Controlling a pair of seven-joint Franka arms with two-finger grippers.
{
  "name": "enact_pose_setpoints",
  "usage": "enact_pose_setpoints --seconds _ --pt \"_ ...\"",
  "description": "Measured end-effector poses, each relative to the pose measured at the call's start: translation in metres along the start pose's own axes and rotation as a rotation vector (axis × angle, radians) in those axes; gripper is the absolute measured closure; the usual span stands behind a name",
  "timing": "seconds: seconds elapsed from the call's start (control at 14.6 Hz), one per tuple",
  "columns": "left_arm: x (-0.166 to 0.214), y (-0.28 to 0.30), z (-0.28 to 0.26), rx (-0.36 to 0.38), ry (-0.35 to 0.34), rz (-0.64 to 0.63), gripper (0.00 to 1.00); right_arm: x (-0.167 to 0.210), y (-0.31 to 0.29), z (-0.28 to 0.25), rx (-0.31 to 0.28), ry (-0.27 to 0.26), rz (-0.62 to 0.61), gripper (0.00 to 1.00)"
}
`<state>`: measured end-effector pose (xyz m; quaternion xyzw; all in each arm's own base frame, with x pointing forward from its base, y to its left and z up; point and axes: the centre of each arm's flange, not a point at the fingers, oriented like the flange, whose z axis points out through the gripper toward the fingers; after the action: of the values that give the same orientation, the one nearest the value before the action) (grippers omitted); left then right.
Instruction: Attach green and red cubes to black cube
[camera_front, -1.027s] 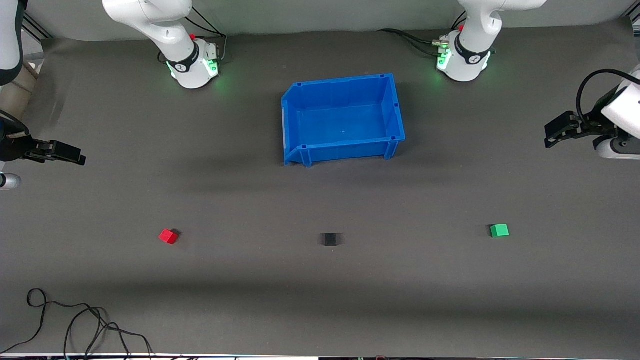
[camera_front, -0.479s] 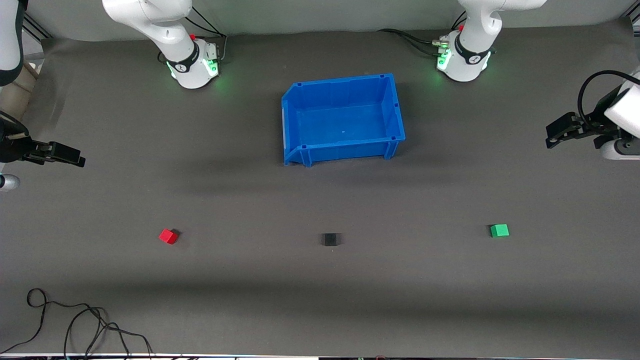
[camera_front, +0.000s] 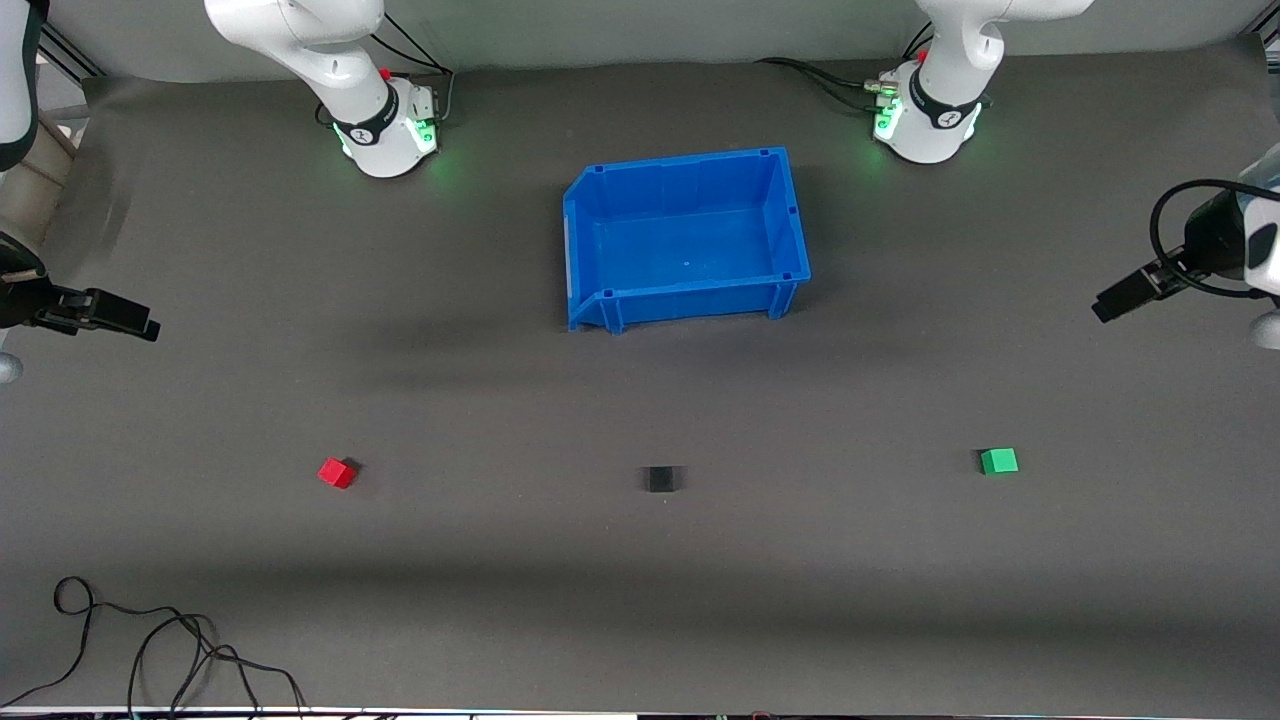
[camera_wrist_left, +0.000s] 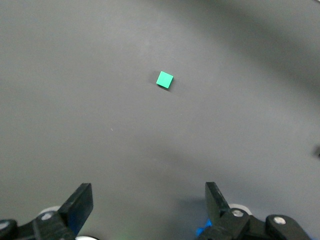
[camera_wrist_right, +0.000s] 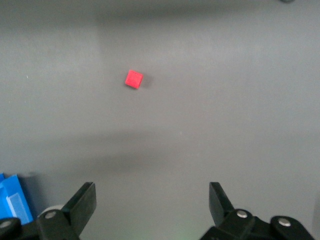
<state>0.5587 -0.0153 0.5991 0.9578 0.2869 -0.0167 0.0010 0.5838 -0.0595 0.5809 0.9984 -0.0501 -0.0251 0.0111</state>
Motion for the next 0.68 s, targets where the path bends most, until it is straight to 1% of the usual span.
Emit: enact_pose_setpoints --seconds 0.07,0.21,0.34,0.41,0.48,0.55,0.62,0.68 --pt "0.004 -0.005 0.001 -0.028 -0.022 -0.105 0.00 0.003 0.001 0.001 -0.001 0.016 -0.010 0.00" --pt "0.018 -0.023 0.002 -0.092 -0.078 -0.290 0.00 0.011 0.000 0.011 -0.004 0.024 -0.015 0.00" --pt "0.034 -0.047 0.004 -0.131 -0.122 -0.451 0.00 0.023 -0.003 0.036 -0.007 0.029 -0.007 0.00" --pt "0.040 -0.056 0.006 -0.141 -0.138 -0.522 0.00 0.030 -0.005 0.053 -0.005 0.029 0.020 0.00" --pt "0.044 -0.061 0.008 -0.146 -0.154 -0.591 0.00 0.036 -0.008 0.071 0.004 0.026 0.058 0.02" --pt "0.047 -0.062 0.011 -0.144 -0.165 -0.667 0.00 0.041 -0.011 0.088 0.025 0.018 0.094 0.02" --pt "0.049 -0.061 0.014 -0.140 -0.172 -0.754 0.00 0.047 -0.015 0.104 0.055 0.007 0.131 0.05" --pt "0.053 -0.060 0.018 -0.138 -0.176 -0.839 0.00 0.051 -0.017 0.116 0.081 -0.003 0.169 0.05"
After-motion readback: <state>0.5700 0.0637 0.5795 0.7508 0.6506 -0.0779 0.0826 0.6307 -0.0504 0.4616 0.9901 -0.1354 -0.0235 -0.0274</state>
